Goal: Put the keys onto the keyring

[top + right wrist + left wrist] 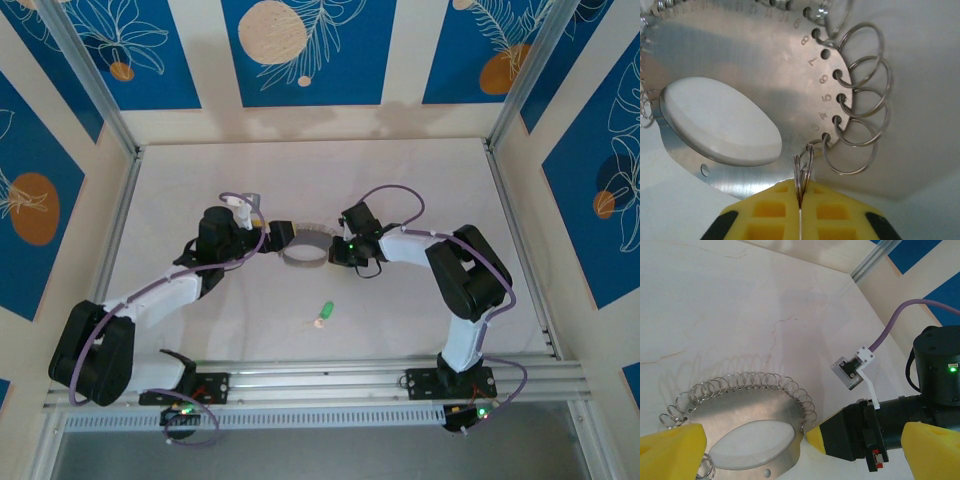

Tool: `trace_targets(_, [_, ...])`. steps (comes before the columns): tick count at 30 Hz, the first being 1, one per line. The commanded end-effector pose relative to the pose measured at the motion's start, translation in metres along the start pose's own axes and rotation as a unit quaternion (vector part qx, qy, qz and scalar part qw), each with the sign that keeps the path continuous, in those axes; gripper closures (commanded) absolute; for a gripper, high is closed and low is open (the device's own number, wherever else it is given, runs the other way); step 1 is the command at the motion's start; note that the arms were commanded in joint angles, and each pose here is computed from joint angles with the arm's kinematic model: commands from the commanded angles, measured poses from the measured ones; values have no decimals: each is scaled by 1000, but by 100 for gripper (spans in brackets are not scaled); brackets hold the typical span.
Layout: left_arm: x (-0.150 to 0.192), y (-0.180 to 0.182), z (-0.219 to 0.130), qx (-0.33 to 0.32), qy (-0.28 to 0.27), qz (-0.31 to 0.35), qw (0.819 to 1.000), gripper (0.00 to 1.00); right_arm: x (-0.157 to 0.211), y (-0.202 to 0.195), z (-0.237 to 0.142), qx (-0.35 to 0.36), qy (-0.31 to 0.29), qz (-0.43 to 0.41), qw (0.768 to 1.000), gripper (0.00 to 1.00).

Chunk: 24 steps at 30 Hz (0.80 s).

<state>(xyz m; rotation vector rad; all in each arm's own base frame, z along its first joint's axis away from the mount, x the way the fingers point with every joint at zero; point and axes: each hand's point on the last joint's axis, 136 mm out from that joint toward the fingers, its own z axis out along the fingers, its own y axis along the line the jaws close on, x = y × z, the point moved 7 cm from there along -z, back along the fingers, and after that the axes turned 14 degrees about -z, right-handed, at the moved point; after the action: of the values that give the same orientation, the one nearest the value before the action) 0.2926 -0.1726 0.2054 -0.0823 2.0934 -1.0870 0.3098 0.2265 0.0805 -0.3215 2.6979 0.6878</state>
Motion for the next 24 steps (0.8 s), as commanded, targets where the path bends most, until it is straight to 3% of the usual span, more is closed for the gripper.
trace_targets(1, [4,-5,1,15,9,-2,1000,0,6,-2,2,-5,11,7,1000,100])
trace_targets(10, [2,-5,1,9,8,-1,1000,0,0,-12,-16,-1,-12,-7,1000,100])
trace_targets(19, [-4,-11,-1,15,-6,-21,1000,0,-15,-13,-49,-54,-65,-81,993,100])
trace_targets(24, [-6,-16,-1,29,-4,-24,999,0,-15,-11,-54,-71,-65,-112,989,100])
